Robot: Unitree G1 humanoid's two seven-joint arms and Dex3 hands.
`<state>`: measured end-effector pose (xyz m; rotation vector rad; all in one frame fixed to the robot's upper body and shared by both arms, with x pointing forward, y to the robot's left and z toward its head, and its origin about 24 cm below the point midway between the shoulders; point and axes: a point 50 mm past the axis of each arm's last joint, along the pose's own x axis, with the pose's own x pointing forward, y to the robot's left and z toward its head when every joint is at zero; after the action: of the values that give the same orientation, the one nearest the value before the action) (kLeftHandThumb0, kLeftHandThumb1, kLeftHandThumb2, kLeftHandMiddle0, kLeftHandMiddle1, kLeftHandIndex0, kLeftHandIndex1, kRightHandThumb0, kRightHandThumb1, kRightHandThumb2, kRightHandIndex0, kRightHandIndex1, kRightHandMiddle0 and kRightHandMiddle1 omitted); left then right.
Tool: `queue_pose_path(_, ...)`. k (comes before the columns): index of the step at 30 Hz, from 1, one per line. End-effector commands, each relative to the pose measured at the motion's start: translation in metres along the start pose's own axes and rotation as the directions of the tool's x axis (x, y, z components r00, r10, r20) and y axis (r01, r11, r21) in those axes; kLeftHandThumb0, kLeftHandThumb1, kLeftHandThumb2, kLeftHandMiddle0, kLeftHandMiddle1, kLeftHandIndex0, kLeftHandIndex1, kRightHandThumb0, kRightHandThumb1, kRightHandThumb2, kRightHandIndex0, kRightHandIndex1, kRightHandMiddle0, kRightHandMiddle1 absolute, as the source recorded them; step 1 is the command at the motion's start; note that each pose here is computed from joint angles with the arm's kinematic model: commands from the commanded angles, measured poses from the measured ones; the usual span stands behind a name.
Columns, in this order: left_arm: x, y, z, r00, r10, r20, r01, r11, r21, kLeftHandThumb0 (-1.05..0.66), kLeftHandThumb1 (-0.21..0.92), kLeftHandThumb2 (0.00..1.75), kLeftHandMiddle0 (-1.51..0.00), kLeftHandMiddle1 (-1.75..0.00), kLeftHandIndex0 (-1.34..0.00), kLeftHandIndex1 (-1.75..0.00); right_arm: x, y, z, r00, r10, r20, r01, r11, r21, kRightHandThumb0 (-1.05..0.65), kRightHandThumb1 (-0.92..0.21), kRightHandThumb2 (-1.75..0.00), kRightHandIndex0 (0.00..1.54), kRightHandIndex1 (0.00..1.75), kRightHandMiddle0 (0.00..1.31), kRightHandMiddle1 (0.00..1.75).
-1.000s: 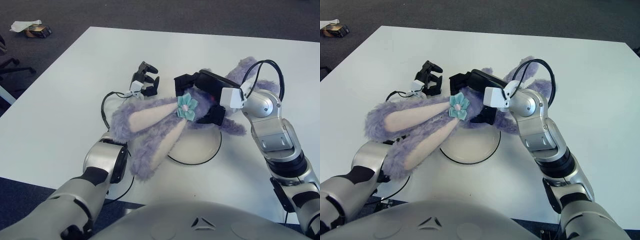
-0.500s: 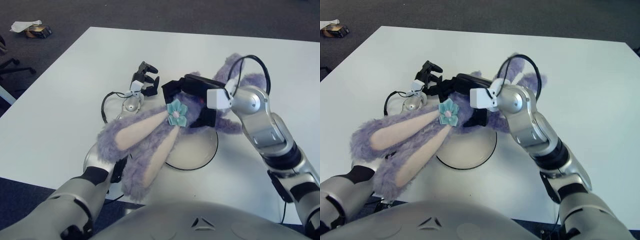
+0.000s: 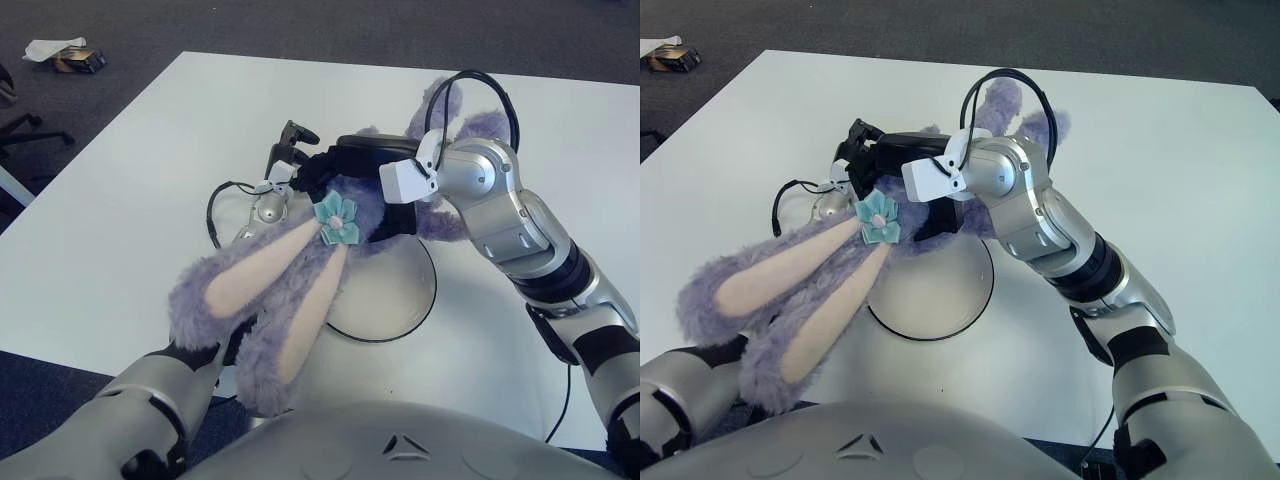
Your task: Put the doll into the plate.
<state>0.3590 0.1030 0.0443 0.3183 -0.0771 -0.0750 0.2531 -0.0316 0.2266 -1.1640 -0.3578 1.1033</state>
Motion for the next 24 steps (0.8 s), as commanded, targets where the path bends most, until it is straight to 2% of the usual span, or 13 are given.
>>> queue_pose_path(1,-0.012,-0.009,-0.022,0.994,-0.039,-0.102,0.042,0.998,0.035,0.00,0.54,1.06,-0.38,-1.73,-0.30,-1.75,-0.002,-0.003,-0.002,0.999,-0.007,-0.043,0.005,0.999,-0.053,0.55,-0.11,-1.56,0.78,1.75,0.98,1.75)
queue_pose_path(9,-0.013,-0.010,-0.024,0.992,-0.038,-0.119,0.039,0.999,0.004,0.00,0.54,1.06,-0.34,-1.75,-0.32,-1.75,-0.003,0.001,-0.003,0.990,-0.073,-0.119,0.059,0.991,-0.117,0.56,-0.11,-1.57,0.78,1.75,0.98,1.75)
queue_pose_path(15,-0.013,-0.010,-0.026,0.990,-0.040,-0.136,0.039,0.999,-0.016,0.00,0.54,1.06,-0.34,-1.75,-0.32,-1.75,-0.004,0.004,-0.003,0.986,-0.095,-0.137,0.075,0.986,-0.150,0.54,-0.13,-1.53,0.76,1.75,0.89,1.75)
queue_pose_path(16,-0.013,-0.010,-0.026,0.990,-0.041,-0.137,0.039,0.999,-0.019,0.00,0.54,1.06,-0.34,-1.75,-0.32,-1.75,-0.005,0.004,-0.004,0.986,-0.098,-0.138,0.076,0.985,-0.155,0.35,-0.09,-1.54,0.82,1.64,0.80,1.75)
queue_pose_path(19,-0.012,-0.010,-0.026,0.989,-0.049,-0.141,0.045,0.999,-0.030,0.00,0.54,1.06,-0.34,-1.75,-0.32,-1.75,-0.009,0.004,-0.005,0.984,-0.088,-0.154,0.060,0.982,-0.180,0.11,-0.05,-1.55,0.88,1.53,0.68,1.75)
queue_pose_path(22,-0.012,-0.010,-0.026,0.989,-0.055,-0.141,0.051,0.998,-0.032,0.00,0.54,1.06,-0.34,-1.75,-0.32,-1.75,-0.011,0.003,-0.005,0.983,-0.080,-0.165,0.047,0.980,-0.191,0.04,-0.07,-1.51,0.90,1.47,0.62,1.75)
queue_pose_path(24,-0.012,-0.010,-0.026,0.989,-0.058,-0.138,0.055,0.998,-0.023,0.00,0.54,1.06,-0.34,-1.75,-0.32,-1.75,-0.013,0.002,-0.004,0.982,-0.074,-0.173,0.037,0.978,-0.207,0.02,-0.08,-1.51,0.89,1.48,0.59,1.75)
